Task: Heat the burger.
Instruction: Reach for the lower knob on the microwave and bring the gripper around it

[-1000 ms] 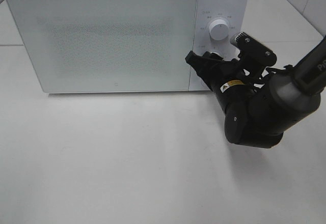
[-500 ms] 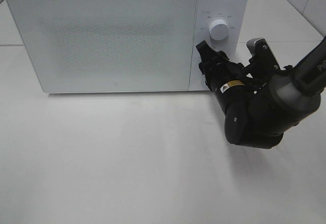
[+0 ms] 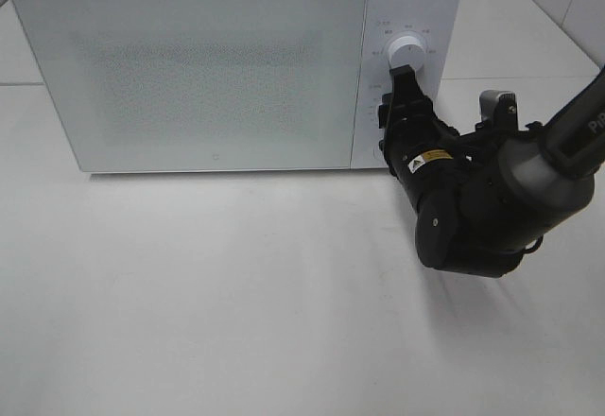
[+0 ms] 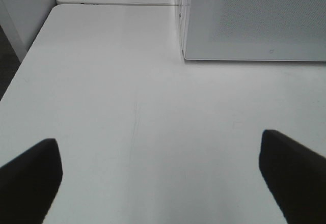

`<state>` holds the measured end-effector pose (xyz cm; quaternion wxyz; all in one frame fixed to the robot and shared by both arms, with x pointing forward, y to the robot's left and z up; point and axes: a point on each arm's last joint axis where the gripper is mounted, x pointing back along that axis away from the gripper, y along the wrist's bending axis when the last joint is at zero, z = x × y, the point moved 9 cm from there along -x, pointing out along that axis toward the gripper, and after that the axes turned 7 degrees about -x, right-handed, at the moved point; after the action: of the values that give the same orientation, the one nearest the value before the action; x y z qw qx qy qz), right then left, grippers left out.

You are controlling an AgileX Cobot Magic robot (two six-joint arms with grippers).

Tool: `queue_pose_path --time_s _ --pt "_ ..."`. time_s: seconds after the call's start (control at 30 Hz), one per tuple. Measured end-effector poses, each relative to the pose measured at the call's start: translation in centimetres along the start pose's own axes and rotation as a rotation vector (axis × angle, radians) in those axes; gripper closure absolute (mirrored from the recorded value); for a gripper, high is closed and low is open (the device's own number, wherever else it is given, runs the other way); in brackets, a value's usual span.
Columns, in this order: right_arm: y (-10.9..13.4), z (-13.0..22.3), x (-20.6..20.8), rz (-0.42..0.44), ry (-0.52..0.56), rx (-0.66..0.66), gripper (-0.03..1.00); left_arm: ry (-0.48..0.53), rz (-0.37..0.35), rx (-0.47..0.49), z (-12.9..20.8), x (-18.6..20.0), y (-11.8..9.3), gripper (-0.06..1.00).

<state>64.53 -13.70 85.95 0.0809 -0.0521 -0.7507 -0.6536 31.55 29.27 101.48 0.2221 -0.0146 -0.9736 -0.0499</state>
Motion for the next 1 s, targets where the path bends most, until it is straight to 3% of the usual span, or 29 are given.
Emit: queue_pose_path --time_s 0.57,1.0 --pt "-0.05 -0.22 0.01 0.001 -0.014 -0.317 0.53 0.0 0.0 0.0 0.0 0.0 0.0 -0.05" --pt "-0.02 -0.23 0.01 0.0 -0.018 -0.388 0.53 0.0 0.0 0.0 0.0 0.0 0.0 -0.05"
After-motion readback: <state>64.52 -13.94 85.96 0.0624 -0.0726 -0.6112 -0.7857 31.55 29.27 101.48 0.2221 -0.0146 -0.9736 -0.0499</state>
